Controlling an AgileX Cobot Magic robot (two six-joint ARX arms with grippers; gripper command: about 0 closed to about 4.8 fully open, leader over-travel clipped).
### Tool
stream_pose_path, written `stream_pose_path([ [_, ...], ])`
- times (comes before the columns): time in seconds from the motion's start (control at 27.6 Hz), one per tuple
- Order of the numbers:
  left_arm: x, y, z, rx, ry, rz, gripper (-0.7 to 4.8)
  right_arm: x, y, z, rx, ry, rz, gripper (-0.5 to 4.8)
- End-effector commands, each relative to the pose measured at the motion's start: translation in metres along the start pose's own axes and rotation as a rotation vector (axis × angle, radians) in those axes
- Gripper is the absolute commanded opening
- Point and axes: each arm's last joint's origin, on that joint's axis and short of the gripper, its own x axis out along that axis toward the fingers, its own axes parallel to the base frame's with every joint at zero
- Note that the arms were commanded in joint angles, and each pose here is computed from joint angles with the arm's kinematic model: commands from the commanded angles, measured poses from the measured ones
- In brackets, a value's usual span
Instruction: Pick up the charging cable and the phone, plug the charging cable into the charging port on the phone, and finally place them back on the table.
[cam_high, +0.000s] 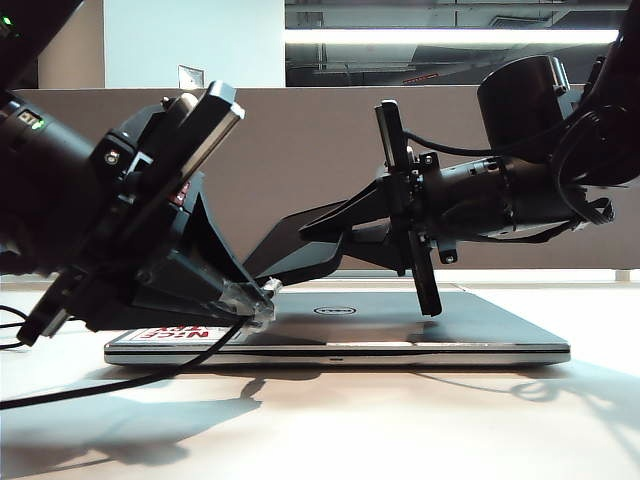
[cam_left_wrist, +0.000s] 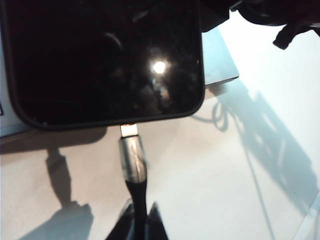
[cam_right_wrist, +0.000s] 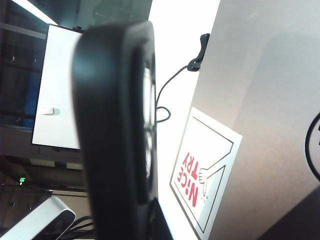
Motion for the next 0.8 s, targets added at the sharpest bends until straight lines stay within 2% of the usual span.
stream_pose_path([
  [0.04, -0.0002, -0.0052, 0.0068, 0.013, -0.058, -0.035, -0.06, 0.001, 0.0065, 0.0012, -0.028, 0.015, 0.038, -0.05],
  [0.22, -0.0002, -0.0055, 0.0071, 0.014, -0.061, -0.038, -0.06, 0.0023, 0.0067, -0.0003, 0.023, 0.028, 0.039, -0.05],
  [0.65, 0.0011, -0.005, 0.007, 0.014, -0.063, -0.039, -0.06, 0.0031, 0.0074, -0.0013, -0.016, 0.036, 0.046, -0.06],
  [0.8, 0.0011, -0.005, 0.0069, 0.014, -0.062, -0.038, 0.1, 0.0025, 0.008, -0.0004, -0.02, 0.032, 0.049, -0.06],
])
